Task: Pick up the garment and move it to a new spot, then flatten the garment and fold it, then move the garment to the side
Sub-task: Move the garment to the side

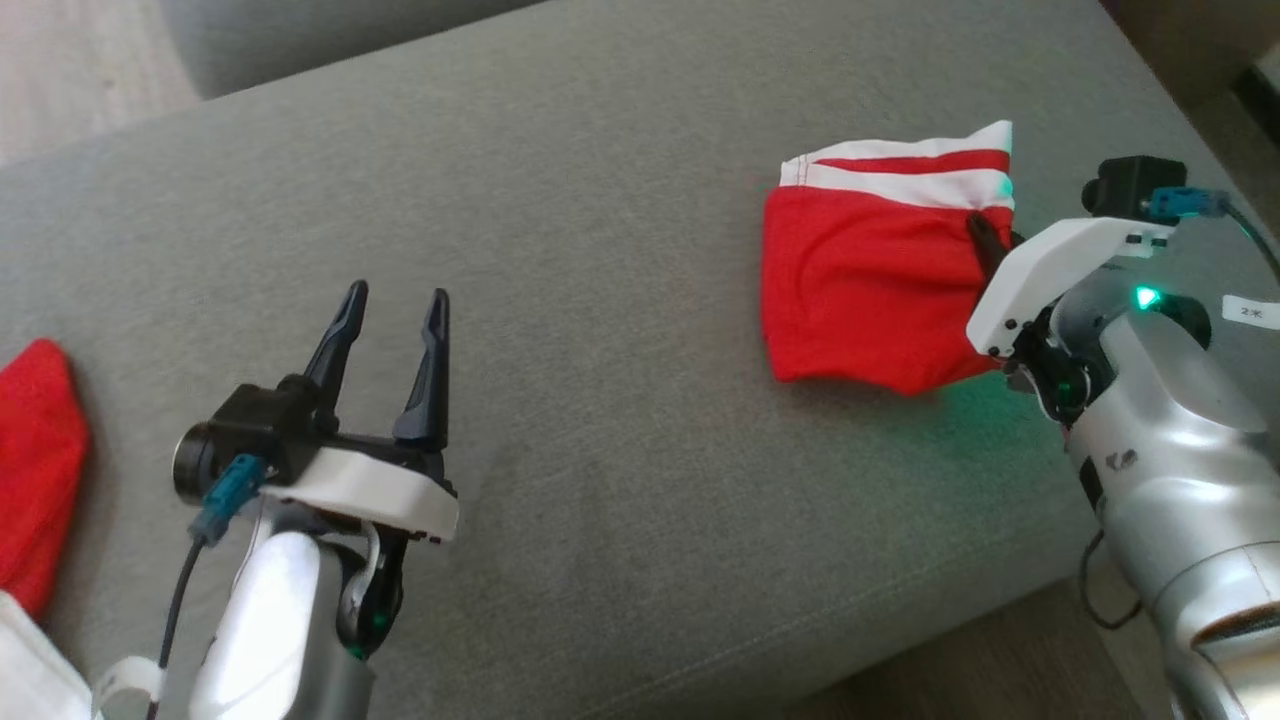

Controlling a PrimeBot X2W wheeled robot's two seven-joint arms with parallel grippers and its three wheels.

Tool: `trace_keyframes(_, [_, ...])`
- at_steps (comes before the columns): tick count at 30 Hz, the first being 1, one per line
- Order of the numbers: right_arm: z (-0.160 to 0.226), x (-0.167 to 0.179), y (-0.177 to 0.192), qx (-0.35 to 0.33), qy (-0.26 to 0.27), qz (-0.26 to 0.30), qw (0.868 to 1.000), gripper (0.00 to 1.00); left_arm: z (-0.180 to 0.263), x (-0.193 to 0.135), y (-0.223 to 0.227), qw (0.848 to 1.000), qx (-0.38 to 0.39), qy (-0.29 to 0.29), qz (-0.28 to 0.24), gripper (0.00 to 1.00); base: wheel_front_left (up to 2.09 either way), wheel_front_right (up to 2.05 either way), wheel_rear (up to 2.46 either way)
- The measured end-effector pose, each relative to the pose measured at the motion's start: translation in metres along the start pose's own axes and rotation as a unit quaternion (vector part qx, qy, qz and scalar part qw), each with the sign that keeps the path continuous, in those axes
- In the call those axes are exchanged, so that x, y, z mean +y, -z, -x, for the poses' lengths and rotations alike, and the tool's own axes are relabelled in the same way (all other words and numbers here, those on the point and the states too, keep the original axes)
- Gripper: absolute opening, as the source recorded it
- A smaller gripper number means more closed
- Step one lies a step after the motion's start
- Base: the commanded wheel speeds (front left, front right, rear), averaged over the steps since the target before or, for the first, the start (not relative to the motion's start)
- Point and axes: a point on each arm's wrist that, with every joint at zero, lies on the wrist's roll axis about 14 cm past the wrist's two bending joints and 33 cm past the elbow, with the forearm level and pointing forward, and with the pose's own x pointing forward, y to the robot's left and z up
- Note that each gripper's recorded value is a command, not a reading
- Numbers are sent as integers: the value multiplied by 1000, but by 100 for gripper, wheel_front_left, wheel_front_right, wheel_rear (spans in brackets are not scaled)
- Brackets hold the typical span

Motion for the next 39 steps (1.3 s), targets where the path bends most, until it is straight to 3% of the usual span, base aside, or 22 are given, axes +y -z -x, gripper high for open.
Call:
trace_keyframes(8, [-18,-19,-3,13,15,65,998,0,-12,10,12,1000,8,5,4,100,0,0,0])
trace_keyframes(17, [-66,-43,-83,-17,51,169,984,0,-13,56,44,999,43,-30,-1,100,0,0,0])
trace_keyframes(22, [-91,-63,-80,20,83,201,976,0,-15,77,57,998,52,-46,-4,100,0,0,0])
trace_keyframes(27, [-112,-60,-76,36,85,223,970,0,-12,87,74,996,69,-57,1,100,0,0,0])
trace_keyframes(28, [-113,-59,-77,36,86,220,971,42,-11,88,75,996,71,-58,2,100,0,0,0])
trace_keyframes(29, [-114,-59,-78,35,86,219,971,96,-11,88,75,996,71,-58,2,100,0,0,0])
trace_keyframes(30, [-113,-58,-80,29,86,218,972,100,-12,88,75,996,70,-57,1,100,0,0,0])
trace_keyframes(39, [-90,-51,-107,-20,82,218,972,100,-13,81,49,997,44,-58,-5,100,0,0,0])
